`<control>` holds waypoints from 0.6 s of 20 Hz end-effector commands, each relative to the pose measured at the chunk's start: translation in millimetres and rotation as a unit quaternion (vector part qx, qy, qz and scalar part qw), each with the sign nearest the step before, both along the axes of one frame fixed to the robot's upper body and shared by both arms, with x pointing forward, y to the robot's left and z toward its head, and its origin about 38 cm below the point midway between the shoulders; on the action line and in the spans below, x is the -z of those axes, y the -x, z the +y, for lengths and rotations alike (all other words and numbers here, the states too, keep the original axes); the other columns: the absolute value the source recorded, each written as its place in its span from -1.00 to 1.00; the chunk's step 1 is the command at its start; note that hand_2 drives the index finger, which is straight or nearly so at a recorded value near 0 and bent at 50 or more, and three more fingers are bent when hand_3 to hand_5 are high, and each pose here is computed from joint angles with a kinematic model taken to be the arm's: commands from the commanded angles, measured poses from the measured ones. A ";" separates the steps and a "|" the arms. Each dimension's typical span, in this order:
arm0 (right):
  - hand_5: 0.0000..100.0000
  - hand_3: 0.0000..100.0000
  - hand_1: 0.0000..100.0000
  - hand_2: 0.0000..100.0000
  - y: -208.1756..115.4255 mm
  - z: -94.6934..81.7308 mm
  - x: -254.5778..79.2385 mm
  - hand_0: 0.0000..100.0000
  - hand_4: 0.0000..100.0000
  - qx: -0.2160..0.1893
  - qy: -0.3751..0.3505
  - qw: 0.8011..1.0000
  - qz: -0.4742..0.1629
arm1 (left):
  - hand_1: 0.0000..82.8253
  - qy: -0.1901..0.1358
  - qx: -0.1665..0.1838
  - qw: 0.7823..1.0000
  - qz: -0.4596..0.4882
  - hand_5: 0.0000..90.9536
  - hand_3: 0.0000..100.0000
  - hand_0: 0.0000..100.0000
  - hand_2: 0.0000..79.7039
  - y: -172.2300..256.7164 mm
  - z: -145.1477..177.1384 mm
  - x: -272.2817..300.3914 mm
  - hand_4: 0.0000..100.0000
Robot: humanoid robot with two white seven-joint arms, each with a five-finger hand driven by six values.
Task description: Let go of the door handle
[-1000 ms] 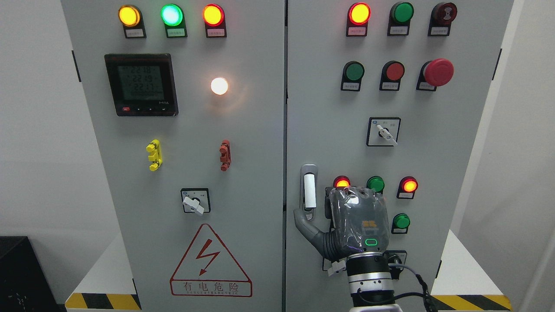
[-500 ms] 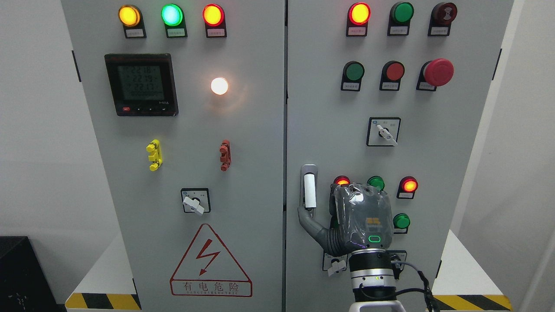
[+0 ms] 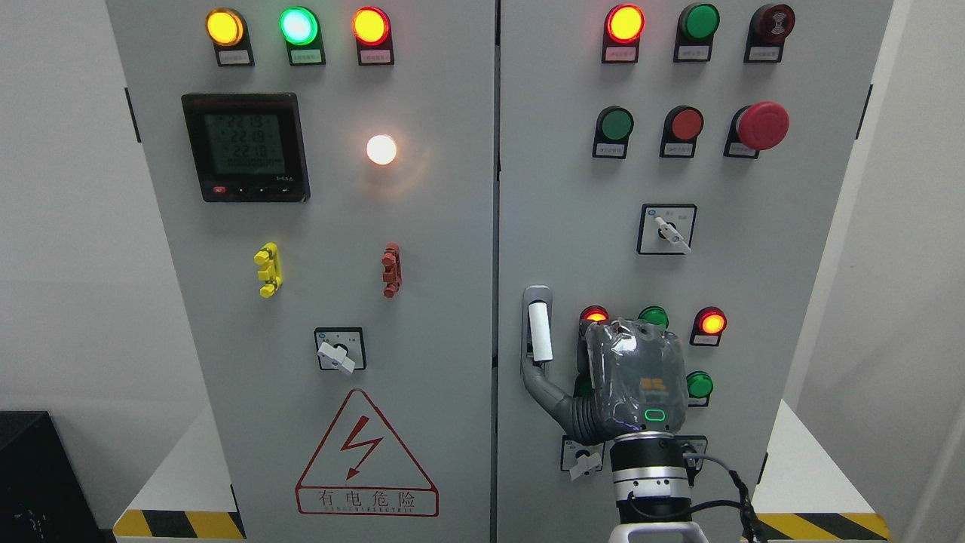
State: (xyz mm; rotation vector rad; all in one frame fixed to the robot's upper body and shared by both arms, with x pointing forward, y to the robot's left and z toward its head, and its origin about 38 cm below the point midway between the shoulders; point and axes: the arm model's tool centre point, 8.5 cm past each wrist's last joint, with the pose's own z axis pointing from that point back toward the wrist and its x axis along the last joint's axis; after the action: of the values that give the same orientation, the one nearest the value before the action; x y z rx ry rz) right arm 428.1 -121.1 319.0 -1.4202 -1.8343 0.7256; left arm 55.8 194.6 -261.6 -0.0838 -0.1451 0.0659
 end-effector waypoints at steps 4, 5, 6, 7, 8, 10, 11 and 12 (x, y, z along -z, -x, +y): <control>0.86 1.00 -0.33 0.71 0.3 -1.5 1.6 -0.45 0.98 0.004 -0.006 1.000 0.001 | -1.00 -0.001 0.010 1.000 -0.010 -1.00 -0.82 -1.00 -0.94 -6.8 -0.3 -0.3 -0.97; 0.86 1.00 -0.34 0.71 0.6 -1.6 1.1 -0.42 0.98 0.005 -0.008 1.000 0.001 | -1.00 -0.001 0.010 1.000 -0.010 -1.00 -0.82 -1.00 -0.94 -6.8 -0.3 -0.3 -0.97; 0.86 1.00 -0.34 0.71 0.5 -2.3 1.2 -0.41 0.98 0.006 -0.009 1.000 0.001 | -1.00 -0.001 0.010 1.000 -0.010 -1.00 -0.82 -1.00 -0.94 -6.8 -0.3 -0.3 -0.97; 0.86 1.00 -0.33 0.71 0.5 -2.3 1.2 -0.40 0.98 0.006 -0.009 1.000 0.001 | -1.00 -0.001 0.010 1.000 -0.010 -1.00 -0.82 -1.00 -0.94 -6.8 -0.3 -0.3 -0.97; 0.86 1.00 -0.33 0.72 0.5 -2.3 1.2 -0.39 0.98 0.006 -0.009 1.000 0.001 | -1.00 -0.001 0.010 1.000 -0.010 -1.00 -0.82 -1.00 -0.94 -6.8 -0.3 -0.3 -0.97; 0.86 1.00 -0.33 0.71 2.3 -2.7 -0.8 -0.38 0.98 0.006 -0.010 1.000 -0.002 | -1.00 -0.001 0.010 1.000 -0.010 -1.00 -0.82 -1.00 -0.94 -6.8 -0.3 -0.3 -0.97; 0.86 1.00 -0.33 0.71 2.7 -3.0 -0.6 -0.37 0.98 0.007 -0.011 1.000 -0.002 | -1.00 -0.001 0.010 1.000 -0.010 -1.00 -0.82 -1.00 -0.94 -6.8 -0.3 -0.3 -0.97; 0.86 1.00 -0.33 0.71 2.9 -3.1 0.7 -0.37 0.98 0.007 -0.010 1.000 -0.001 | -1.00 -0.001 0.010 1.000 -0.010 -1.00 -0.82 -1.00 -0.94 -6.8 -0.3 -0.3 -0.97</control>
State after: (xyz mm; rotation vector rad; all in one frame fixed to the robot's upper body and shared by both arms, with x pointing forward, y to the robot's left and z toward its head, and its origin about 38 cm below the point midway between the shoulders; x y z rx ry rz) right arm 427.4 -123.2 317.8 -1.4197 -1.8249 0.7064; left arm 55.8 194.6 -261.6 -0.0837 -0.1451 0.0659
